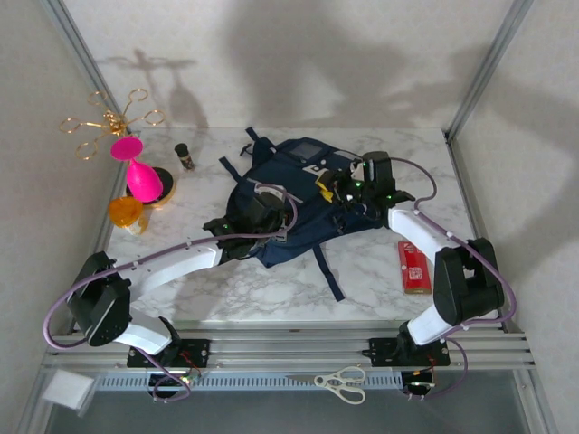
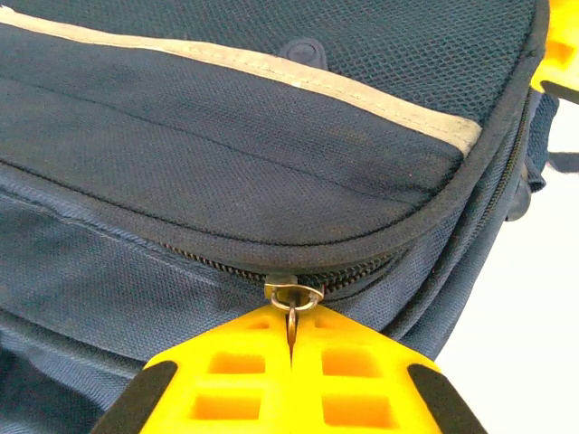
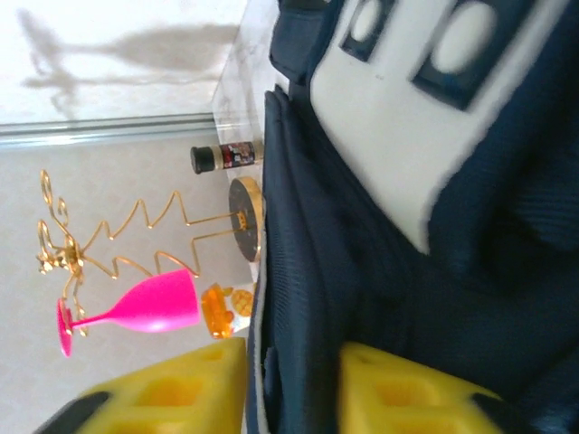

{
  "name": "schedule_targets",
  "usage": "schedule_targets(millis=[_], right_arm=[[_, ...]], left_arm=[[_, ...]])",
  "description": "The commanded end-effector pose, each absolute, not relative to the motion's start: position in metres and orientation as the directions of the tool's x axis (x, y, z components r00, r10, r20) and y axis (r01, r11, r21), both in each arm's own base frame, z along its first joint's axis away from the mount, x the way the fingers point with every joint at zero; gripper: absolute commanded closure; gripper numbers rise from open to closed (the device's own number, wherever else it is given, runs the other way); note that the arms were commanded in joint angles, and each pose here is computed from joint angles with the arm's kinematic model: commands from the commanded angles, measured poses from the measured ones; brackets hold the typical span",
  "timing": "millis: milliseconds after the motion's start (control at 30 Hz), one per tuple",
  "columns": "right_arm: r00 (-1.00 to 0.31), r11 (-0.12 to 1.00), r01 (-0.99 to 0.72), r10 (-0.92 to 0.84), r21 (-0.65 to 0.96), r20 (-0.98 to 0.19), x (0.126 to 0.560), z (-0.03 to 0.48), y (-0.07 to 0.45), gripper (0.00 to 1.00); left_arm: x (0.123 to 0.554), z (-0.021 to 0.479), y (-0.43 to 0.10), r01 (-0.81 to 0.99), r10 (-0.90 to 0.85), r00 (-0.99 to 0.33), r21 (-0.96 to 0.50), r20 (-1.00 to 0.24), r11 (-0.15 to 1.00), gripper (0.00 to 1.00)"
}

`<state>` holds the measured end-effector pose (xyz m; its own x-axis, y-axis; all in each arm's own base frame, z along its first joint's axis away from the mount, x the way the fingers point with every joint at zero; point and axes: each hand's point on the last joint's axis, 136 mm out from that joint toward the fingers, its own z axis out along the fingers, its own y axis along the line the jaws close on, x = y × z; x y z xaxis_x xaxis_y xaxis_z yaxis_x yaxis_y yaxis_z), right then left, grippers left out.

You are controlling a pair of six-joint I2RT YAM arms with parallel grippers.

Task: Pack the student bag

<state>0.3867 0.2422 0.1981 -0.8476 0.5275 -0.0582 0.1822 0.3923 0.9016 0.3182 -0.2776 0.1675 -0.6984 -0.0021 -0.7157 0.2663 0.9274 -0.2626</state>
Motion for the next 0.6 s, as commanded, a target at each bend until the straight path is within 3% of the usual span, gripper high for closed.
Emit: schedule_targets(millis=[0,133,267,400,567], right_arm=[[-0.835,0.427,0.119,0.532,0.897,-0.142,0.377,0.214,0.253,0.53],[-0.811,0.393,0.213,0.582,0.894,-0.063,0.347,0.193,0.260,0.39],[-0.785,0.358,0.281,0.619,0.890,-0.001,0.332,0.183,0.273,0.41],[-0.731,0.349,0.311,0.682,0.884,-0.013,0.338,0.182,0.275,0.52],[-0.715,0.408,0.311,0.696,0.858,-0.072,0.351,0.172,0.265,0.81]], left_arm=[[0.317,0.162,-0.294,0.335,0.036,-0.711,-0.293,-0.702,0.896,1.00],[0.316,0.169,-0.308,0.367,0.014,-0.708,-0.351,-0.706,0.862,1.00],[0.315,0.166,-0.308,0.370,0.018,-0.707,-0.348,-0.707,0.861,1.00],[0.317,0.164,-0.302,0.357,0.022,-0.701,-0.325,-0.713,0.876,1.00],[0.318,0.162,-0.288,0.326,0.036,-0.693,-0.268,-0.720,0.907,1.00]])
